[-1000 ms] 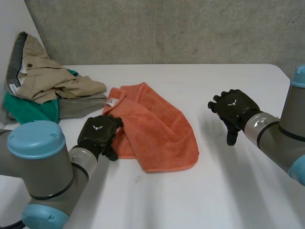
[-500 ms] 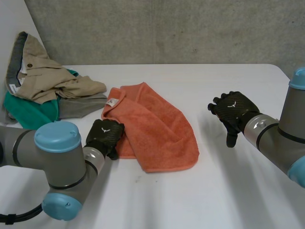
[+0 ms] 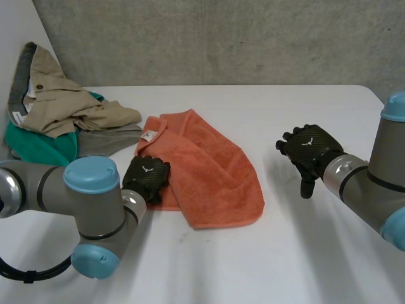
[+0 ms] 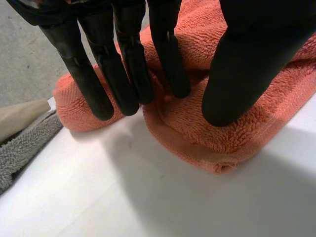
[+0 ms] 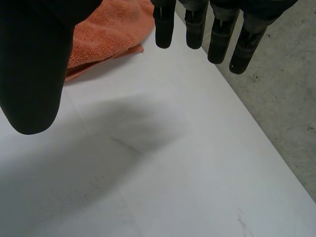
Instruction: Fold the laundry.
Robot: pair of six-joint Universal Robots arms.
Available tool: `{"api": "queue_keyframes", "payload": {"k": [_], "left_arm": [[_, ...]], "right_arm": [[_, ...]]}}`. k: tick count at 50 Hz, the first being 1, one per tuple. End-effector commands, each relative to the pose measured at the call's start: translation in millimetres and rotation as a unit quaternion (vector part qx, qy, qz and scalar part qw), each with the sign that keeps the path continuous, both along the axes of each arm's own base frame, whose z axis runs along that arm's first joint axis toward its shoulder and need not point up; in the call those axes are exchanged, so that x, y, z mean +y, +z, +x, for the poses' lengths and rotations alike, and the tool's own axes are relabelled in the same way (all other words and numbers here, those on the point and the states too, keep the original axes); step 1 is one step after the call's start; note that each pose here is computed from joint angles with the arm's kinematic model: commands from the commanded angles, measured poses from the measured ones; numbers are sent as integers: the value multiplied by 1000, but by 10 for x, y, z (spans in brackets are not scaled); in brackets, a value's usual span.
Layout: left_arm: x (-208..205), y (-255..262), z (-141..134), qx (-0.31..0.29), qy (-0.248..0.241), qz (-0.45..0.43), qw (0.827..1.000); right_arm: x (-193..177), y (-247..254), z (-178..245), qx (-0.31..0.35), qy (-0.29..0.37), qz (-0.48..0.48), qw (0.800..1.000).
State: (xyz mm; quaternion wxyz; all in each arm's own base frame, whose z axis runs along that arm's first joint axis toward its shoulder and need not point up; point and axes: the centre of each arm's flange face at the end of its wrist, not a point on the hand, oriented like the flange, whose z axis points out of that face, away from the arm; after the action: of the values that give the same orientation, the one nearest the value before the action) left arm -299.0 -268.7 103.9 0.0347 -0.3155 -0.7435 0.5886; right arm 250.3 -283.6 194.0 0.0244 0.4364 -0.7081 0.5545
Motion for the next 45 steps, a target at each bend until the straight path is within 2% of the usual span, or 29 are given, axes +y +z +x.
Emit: {"api": "queue_keyframes", "payload": {"k": [1, 7, 14, 45], "left_arm": [[61, 14, -15, -3, -5, 8, 1000], [186, 206, -10, 1, -13, 6, 1000], [223, 192, -1, -2, -15, 12, 1000], [17, 25, -54, -6, -9, 11, 1000]], "right_arm": [[-1, -3, 0, 0, 0, 0, 1000], [-1, -3, 0, 0, 0, 0, 1000], [-3, -13, -1, 1, -1, 2, 1000], [-9, -67, 1, 5, 0, 8, 1000]]}}
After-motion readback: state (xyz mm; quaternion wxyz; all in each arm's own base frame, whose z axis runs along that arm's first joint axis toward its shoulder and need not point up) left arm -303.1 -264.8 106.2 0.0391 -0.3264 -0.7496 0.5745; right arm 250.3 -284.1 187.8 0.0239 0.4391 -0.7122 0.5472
